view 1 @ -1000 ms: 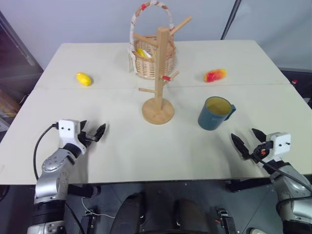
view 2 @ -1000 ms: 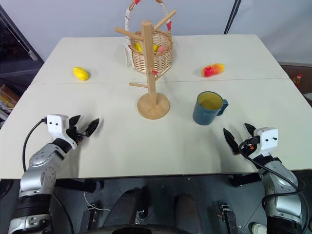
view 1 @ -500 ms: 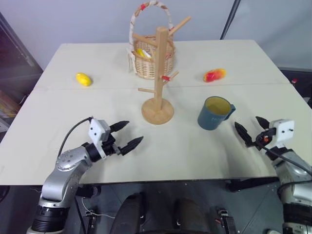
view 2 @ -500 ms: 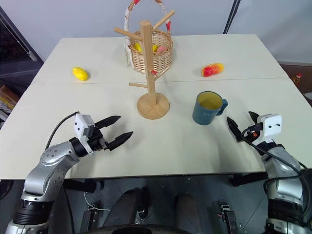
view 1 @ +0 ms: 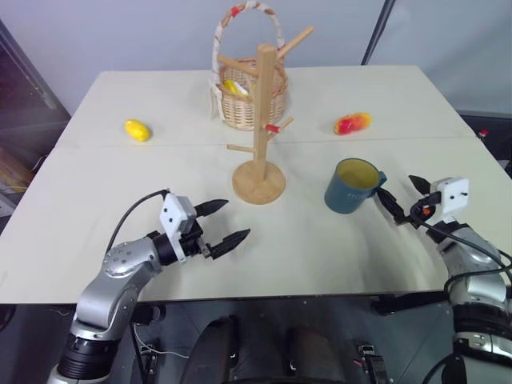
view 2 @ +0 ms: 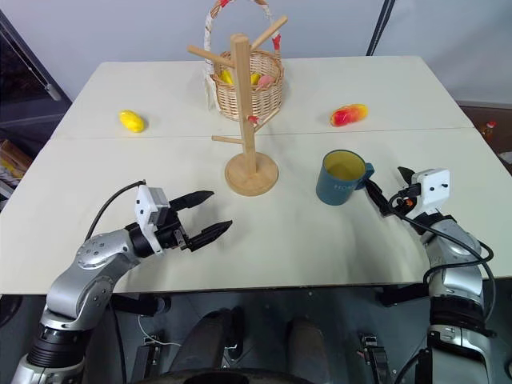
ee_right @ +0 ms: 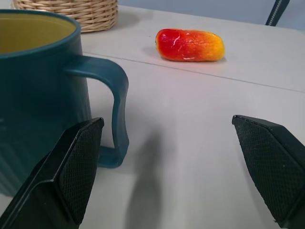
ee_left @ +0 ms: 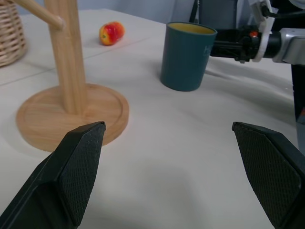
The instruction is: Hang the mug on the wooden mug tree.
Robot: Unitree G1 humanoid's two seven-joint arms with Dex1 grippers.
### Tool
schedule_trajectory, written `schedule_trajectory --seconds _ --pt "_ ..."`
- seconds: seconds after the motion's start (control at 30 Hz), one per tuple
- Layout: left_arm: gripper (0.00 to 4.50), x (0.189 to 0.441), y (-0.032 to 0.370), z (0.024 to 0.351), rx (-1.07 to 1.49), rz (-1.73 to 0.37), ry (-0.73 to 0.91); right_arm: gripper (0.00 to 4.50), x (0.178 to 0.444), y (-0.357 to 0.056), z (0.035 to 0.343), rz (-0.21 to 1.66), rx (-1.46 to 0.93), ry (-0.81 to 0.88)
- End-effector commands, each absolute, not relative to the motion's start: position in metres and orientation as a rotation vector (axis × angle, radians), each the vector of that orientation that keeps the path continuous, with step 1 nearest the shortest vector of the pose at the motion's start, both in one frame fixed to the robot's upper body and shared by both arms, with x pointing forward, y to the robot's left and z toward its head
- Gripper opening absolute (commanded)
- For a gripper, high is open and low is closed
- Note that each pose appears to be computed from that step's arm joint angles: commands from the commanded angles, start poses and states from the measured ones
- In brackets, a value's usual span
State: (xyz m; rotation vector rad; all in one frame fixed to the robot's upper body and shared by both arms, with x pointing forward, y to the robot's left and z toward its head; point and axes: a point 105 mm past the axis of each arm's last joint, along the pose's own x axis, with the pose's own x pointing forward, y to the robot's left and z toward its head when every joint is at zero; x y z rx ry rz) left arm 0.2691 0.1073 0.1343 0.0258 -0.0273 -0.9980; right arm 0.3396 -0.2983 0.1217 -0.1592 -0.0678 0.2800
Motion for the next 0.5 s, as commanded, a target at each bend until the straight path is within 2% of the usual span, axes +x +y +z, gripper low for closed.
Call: schedule_trajectory --seconds 0.03,0.47,0.5 --pt "4.5 0.266 0.101 0.149 0.035 -1.031 -0.087 4.49 0.347 -0.297 0.133 0.29 -0.188 -0.106" --pt "4.5 0.267 0.1 0.151 0.045 -1.022 -0.099 4.49 0.374 -0.281 0.123 0.354 -0.136 -0.089" --pt "4.5 0.266 0.1 0.15 0.046 -1.021 -0.099 4.25 0.375 -0.28 0.123 0.362 -0.131 -0.089"
